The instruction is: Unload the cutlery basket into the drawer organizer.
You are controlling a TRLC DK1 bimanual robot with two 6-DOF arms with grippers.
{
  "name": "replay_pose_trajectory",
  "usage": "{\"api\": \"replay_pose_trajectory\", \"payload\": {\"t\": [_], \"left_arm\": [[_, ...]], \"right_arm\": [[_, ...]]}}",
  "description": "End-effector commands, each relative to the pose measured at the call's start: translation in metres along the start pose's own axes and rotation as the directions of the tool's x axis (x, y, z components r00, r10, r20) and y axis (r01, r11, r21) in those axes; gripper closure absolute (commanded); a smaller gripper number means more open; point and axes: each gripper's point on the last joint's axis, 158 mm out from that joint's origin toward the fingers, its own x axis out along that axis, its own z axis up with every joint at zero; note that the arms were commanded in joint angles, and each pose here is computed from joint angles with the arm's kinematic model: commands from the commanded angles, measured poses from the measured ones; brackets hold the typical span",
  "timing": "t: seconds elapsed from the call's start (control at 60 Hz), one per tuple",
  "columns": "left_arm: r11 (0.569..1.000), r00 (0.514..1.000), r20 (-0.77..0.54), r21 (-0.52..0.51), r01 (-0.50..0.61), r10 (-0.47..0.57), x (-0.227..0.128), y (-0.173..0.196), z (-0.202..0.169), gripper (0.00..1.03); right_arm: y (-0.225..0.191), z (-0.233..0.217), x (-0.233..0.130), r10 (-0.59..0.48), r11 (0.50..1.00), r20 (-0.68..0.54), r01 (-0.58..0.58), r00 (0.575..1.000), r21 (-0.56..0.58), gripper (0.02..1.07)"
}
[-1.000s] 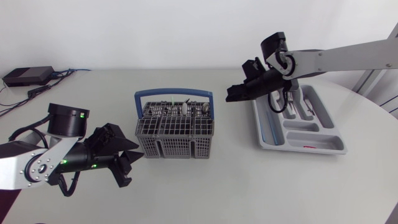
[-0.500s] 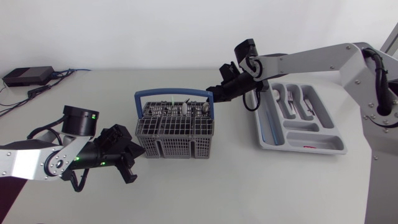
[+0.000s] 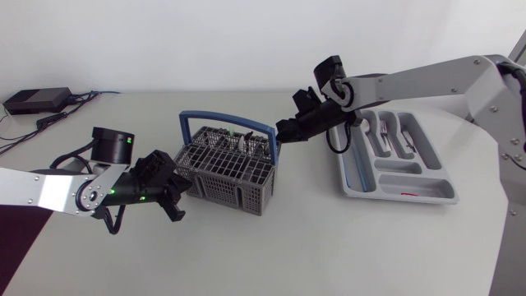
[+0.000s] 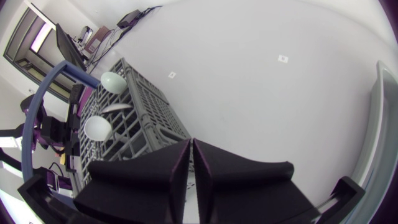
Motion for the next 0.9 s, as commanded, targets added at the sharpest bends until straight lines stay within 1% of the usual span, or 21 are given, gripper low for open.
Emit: {"api": "replay_pose_trajectory", "payload": {"t": [0.0, 0.267, 0.383, 0.517, 0.583, 0.733, 0.883], "left_arm": [[0.999, 0.999, 0.033, -0.014, -0.033, 0.033, 0.001, 0.017, 0.013, 0.76], [0.996, 0.997, 0.031, -0.044, -0.073, 0.074, 0.006, 0.042, 0.008, 0.76], [0.995, 0.996, 0.029, -0.053, -0.082, 0.083, 0.006, 0.047, 0.005, 0.76], [0.993, 0.995, 0.024, -0.070, -0.093, 0.095, 0.003, 0.052, 0.000, 0.75], [0.992, 0.995, 0.020, -0.082, -0.101, 0.103, 0.001, 0.057, -0.004, 0.75], [0.991, 0.994, 0.025, -0.087, -0.100, 0.103, 0.002, 0.061, -0.003, 0.75], [0.991, 0.994, 0.042, -0.093, -0.094, 0.099, 0.014, 0.064, 0.006, 0.75]], "right_arm": [[0.012, -0.021, 0.000, 0.019, 1.000, -0.039, -0.019, 0.999, -0.012, 0.96], [0.031, -0.052, -0.007, 0.025, 0.999, -0.067, -0.027, 0.997, -0.029, 0.96], [0.034, -0.048, -0.014, 0.011, 0.999, -0.045, -0.013, 0.999, -0.043, 0.96], [0.026, -0.034, -0.022, -0.013, 1.000, -0.012, 0.013, 1.000, -0.021, 0.96], [0.028, -0.033, -0.021, -0.011, 1.000, -0.010, 0.010, 1.000, -0.021, 0.96], [0.047, -0.047, -0.016, 0.011, 0.999, -0.041, -0.012, 0.999, -0.038, 0.96], [0.069, -0.057, -0.019, 0.031, 0.997, -0.054, -0.035, 0.998, -0.069, 0.96]]}}
